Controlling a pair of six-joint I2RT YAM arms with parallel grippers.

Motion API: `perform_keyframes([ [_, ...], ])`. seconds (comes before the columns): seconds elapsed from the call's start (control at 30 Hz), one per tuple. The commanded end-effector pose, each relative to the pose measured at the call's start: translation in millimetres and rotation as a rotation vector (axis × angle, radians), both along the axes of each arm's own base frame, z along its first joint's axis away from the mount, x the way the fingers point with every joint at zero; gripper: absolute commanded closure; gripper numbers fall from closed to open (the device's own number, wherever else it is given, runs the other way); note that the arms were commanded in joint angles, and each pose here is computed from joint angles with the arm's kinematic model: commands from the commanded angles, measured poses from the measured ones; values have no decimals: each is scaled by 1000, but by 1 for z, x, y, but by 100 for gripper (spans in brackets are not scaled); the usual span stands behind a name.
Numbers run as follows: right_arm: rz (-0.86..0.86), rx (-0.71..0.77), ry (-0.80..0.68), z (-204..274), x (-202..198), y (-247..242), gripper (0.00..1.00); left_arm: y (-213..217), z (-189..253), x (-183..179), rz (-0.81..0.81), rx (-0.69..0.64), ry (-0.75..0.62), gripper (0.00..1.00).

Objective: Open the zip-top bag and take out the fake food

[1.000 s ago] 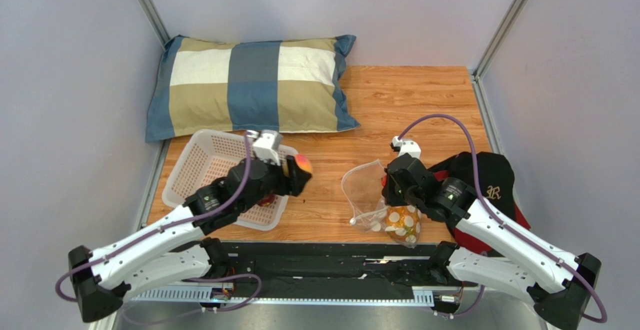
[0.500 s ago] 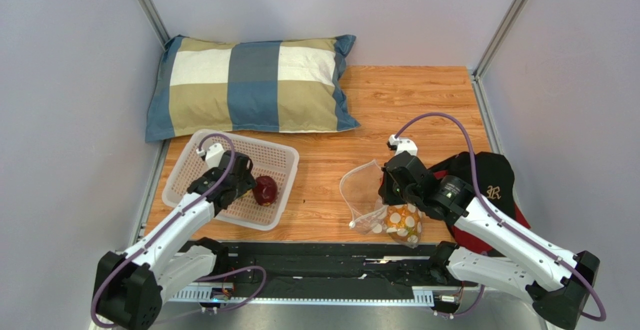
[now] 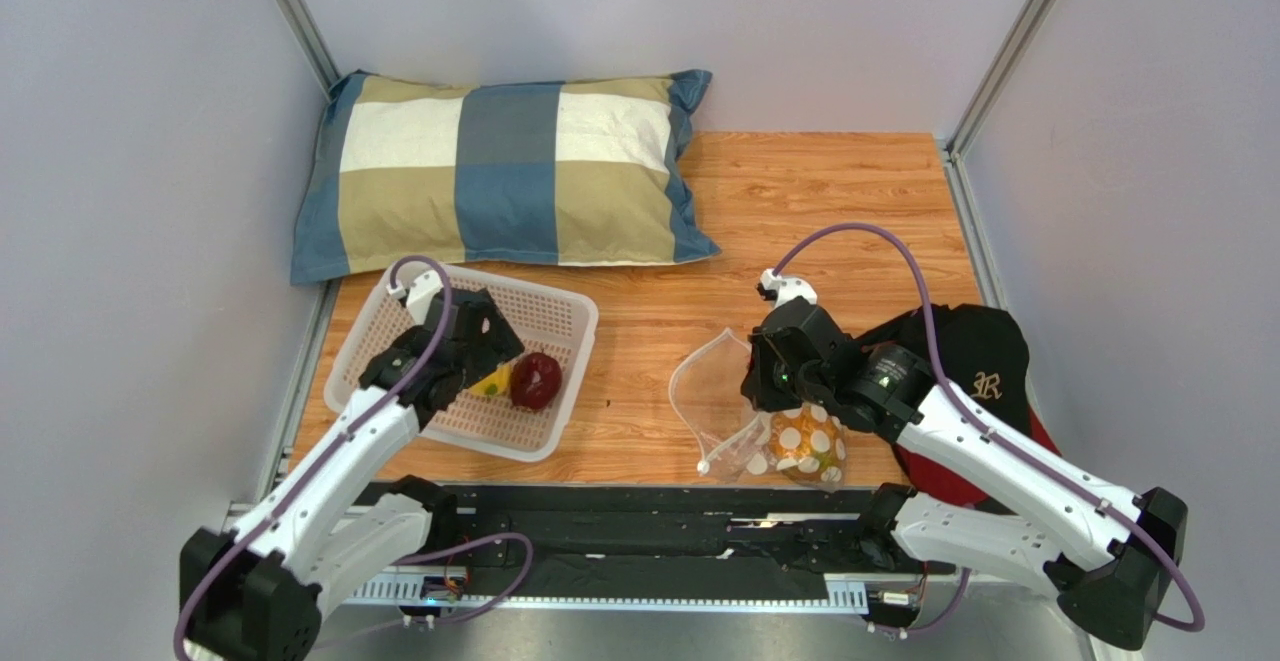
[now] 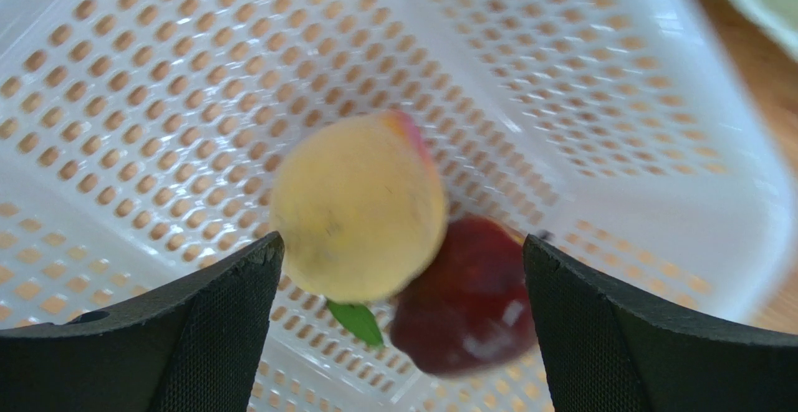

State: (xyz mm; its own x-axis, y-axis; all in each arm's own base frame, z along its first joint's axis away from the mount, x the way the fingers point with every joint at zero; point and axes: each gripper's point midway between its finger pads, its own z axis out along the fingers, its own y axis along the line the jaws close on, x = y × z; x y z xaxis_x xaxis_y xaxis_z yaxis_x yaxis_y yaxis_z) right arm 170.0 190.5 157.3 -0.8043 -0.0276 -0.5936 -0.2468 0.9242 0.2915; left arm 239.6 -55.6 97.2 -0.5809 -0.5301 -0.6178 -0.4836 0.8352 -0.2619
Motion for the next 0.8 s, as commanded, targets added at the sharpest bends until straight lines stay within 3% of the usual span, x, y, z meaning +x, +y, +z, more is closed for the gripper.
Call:
perform_keyframes([
  [0.0,34,84,-62,31,8,16,100,-54,59,-1,-377,-150,-190,7],
  [0.03,39,90,-63,32,8,18,100,-72,92,6,-468,-211,-355,16],
  [0.07,38,95,-64,33,9,18,100,-96,104,-3,-585,-270,-422,22],
  [0.1,51,110,-62,36,7,22,100,-118,104,-17,-699,-347,-455,34],
  [0.13,55,121,-62,38,7,24,100,-136,135,-19,-776,-401,-600,43],
  [0.23,74,157,-62,44,6,31,100,-188,154,-45,-1012,-501,-685,60],
  [0.3,92,179,-56,47,4,36,100,-217,162,-65,-1157,-559,-686,81],
  [0.4,98,216,-53,53,3,41,100,-251,158,-68,-1229,-615,-666,93],
  [0.57,122,294,-37,64,-3,53,100,-294,151,-77,-1341,-659,-612,98],
  [0.63,125,323,-33,68,-3,58,100,-309,128,-75,-1351,-657,-535,98],
  [0.77,116,353,-37,72,-2,62,100,-327,99,-67,-1314,-702,-428,88],
])
